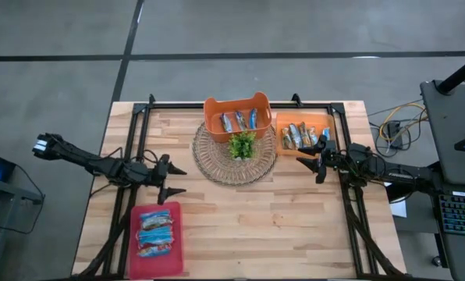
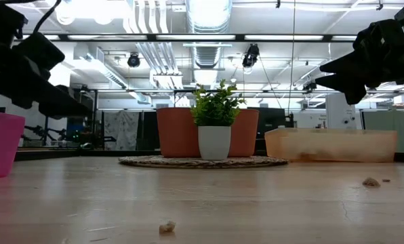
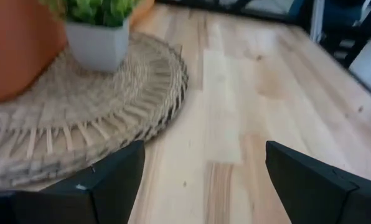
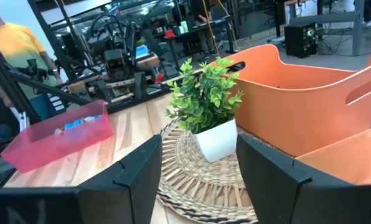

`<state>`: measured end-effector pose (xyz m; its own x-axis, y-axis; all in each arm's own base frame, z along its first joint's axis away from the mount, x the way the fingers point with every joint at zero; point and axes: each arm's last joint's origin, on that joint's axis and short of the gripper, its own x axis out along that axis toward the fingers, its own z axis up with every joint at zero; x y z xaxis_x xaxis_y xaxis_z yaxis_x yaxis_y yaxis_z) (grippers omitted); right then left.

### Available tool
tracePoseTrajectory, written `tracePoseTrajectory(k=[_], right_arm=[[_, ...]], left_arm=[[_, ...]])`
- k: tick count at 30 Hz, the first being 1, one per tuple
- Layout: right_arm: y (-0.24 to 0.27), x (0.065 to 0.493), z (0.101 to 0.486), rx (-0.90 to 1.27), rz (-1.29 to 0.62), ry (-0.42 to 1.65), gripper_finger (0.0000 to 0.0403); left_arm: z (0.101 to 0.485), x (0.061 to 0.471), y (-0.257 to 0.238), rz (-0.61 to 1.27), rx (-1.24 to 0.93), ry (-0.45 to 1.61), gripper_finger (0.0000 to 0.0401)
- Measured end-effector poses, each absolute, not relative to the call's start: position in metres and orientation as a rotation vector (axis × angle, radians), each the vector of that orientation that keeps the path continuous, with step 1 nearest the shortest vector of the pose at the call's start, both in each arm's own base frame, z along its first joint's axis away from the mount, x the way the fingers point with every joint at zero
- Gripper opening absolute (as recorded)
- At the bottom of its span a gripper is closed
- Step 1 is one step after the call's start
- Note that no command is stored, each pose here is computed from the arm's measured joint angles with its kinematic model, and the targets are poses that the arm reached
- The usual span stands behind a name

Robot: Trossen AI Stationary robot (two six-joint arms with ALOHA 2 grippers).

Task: Pick and place Granola Bars by type
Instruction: Return to Home Position

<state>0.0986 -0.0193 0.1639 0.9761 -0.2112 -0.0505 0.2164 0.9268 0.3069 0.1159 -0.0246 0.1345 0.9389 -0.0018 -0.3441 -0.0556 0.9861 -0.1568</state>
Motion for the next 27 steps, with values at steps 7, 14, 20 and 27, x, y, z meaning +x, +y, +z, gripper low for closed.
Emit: tracePoseTrajectory(k=[7,14,20,27], right_arm=[[-0.019,0.099,0.164,0.316,-0.219,0.017,0.0196],[-0.019,0.099,0.164,0.317,-0.219,0.017,0.0196],[-0.019,0.099,0.164,0.317,-0.219,0.017,0.0196],[-0.019,0.099,0.164,0.316,-0.219,0.017,0.0196]], left_arm=[[0.142,0.112,-0.023,0.013,-0.149,0.272,0.0312],[0.151,0.108,-0.022,-0.003,-0.103,0.185,0.0312],[0.158,0.104,-0.021,0.002,-0.109,0.105,0.0312],[0.165,0.099,-0.018,0.033,-0.102,0.019,0.0312]])
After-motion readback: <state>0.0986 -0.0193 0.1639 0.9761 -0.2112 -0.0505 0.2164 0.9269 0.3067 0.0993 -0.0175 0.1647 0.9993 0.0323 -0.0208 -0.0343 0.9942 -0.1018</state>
